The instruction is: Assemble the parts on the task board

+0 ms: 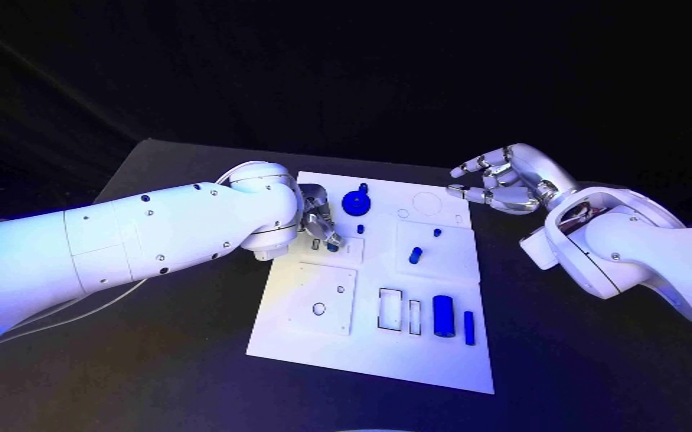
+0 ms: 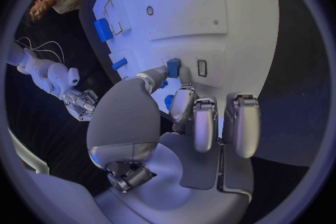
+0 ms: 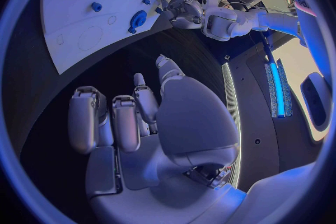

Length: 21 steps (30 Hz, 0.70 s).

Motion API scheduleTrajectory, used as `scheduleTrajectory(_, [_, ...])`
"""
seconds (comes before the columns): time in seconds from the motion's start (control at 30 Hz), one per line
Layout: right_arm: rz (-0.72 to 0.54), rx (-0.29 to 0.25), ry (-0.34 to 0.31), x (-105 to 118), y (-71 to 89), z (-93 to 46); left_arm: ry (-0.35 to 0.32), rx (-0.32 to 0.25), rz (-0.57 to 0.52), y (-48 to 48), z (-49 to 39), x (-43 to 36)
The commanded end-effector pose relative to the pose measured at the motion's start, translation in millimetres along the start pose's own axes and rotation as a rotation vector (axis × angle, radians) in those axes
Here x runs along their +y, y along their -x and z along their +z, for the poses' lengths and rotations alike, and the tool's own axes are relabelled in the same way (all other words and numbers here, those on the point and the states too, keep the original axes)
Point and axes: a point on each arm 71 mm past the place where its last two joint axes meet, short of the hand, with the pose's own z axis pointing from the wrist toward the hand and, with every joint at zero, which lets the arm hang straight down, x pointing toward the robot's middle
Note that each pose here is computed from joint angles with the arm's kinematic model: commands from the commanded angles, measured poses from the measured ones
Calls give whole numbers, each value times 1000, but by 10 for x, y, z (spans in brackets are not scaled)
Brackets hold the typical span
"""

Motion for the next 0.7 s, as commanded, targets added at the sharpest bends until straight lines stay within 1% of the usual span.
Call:
scheduleTrajectory(0.03, [-6,4,8,9,-8,-4,29,15,13,-21,0,1])
scheduleTrajectory(0.7, [-6,3,6,6,-2,-11,35,16,13,-12,10,17])
